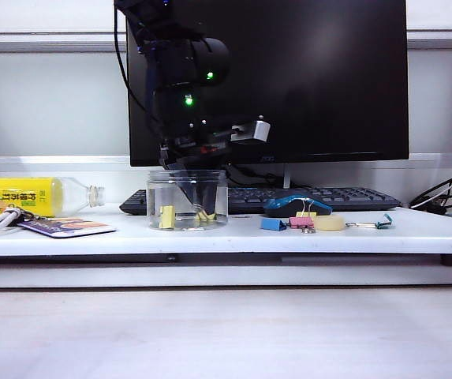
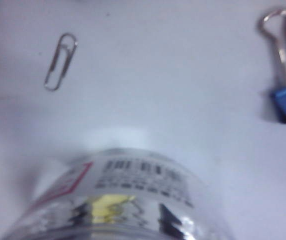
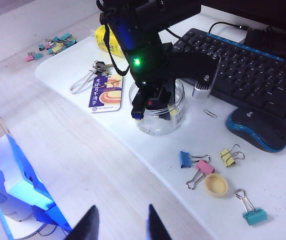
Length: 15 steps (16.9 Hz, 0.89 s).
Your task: Take the clips out of the round transparent plastic box and place them on the table.
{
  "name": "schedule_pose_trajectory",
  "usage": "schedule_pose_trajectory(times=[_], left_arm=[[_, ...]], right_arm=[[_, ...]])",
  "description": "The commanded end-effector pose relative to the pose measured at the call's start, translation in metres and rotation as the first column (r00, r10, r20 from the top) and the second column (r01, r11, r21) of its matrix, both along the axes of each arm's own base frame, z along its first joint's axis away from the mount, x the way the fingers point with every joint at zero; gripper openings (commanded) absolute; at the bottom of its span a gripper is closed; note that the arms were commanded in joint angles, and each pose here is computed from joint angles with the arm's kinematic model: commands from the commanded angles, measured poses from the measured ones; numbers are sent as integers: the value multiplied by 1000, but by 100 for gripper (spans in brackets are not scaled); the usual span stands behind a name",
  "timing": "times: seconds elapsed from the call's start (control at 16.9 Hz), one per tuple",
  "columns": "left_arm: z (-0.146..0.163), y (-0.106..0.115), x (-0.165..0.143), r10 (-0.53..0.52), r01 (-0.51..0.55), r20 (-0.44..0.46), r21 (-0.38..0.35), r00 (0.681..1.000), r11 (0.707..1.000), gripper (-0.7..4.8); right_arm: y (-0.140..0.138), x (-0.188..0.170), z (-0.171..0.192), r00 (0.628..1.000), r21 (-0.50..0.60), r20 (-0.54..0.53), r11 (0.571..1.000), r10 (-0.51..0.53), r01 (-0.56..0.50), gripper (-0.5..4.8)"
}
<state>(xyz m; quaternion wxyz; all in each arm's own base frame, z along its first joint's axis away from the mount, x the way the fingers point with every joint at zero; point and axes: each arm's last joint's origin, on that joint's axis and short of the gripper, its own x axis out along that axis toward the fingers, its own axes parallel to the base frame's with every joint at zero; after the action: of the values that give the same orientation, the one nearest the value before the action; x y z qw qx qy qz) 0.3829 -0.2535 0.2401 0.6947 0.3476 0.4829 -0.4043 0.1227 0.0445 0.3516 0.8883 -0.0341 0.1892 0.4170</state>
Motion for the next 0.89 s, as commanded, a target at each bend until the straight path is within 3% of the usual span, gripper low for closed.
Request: schedule_pose_trajectory(times=[0.06,0.12,0.24,0.35,0.53,0.65,0.89], left_arm=[[-3,-2,-1,1,-1,-4,25,1000,1000,150],[-5,-3,-1,1,-1,-6,27,1000,1000,91],[-7,-4,-1,-1,1,-2,39,1000,999,71],[-6,-5,-1,-2,2,5,37,1000,999,12],[-6,-6,-2,-3,3,15,43,1000,999,1],[2,-5,-4,8,-12,55,85,998,996,-5],[18,-2,-9,13,-19,87,65,996,998,-5]], right_arm=[[0,-1,3,1000,7,24,1000,8,-9,126],[0,-1,3,1000,7,24,1000,9,-9,126],[0,-1,3,1000,8,24,1000,11,-11,126],[0,-1,3,1000,8,24,1000,11,-11,126],[0,-1,3,1000,8,24,1000,11,-11,126],[0,-1,3,1000,10,23,1000,15,-15,126],[1,-1,3,999,18,22,999,32,-32,126]])
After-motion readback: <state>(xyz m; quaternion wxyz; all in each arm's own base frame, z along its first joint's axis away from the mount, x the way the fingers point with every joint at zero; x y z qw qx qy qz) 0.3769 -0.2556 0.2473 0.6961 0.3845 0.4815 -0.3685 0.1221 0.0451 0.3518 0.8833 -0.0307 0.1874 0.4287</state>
